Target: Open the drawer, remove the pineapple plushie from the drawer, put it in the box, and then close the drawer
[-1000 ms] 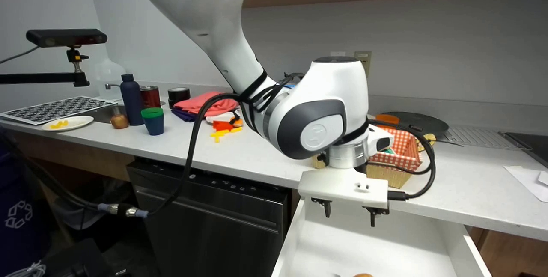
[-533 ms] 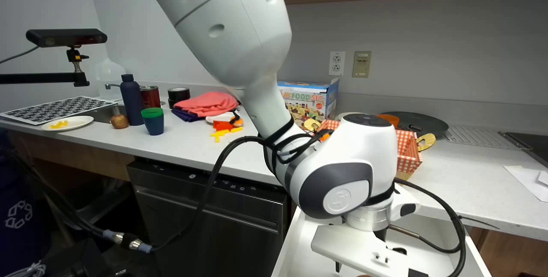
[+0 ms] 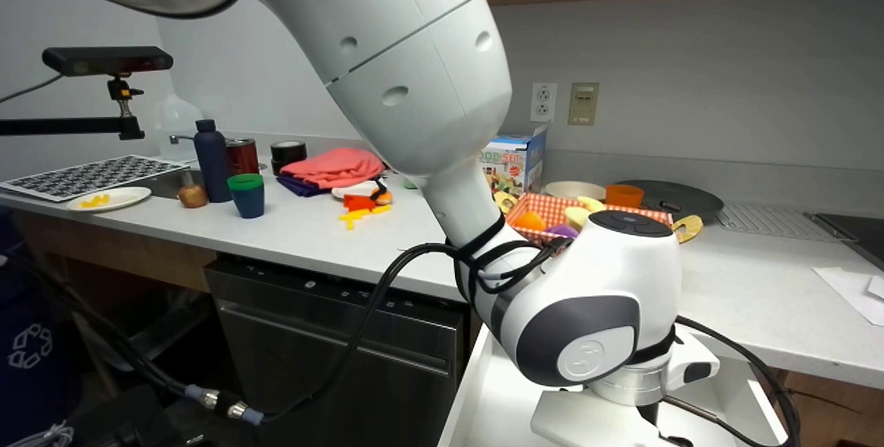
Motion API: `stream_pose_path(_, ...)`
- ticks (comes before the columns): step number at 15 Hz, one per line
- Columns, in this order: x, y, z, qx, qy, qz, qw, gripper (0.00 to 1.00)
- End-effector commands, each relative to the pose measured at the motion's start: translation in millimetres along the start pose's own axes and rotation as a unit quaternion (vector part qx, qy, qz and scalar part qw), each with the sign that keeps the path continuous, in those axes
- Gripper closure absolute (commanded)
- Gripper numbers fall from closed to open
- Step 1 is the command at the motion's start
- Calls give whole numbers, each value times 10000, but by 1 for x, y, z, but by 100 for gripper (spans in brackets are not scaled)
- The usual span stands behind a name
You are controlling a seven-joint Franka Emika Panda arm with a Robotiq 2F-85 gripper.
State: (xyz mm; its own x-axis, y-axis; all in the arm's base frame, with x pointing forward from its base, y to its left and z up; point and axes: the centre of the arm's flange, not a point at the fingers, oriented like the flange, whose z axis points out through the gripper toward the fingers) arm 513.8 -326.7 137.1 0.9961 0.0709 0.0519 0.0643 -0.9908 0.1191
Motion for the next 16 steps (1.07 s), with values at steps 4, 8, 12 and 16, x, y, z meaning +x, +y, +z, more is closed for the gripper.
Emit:
stream_pose_path(4,8,9,-1,28,83,114,9999,76)
stream_pose_path(8,13,9,0,14,392,66,9992,98)
stream_pose_path(12,24,13,-2,-377,1096,-61,9932,96)
stream_pose_path(16,30,15,-1,-652,1585,-248,9849,95)
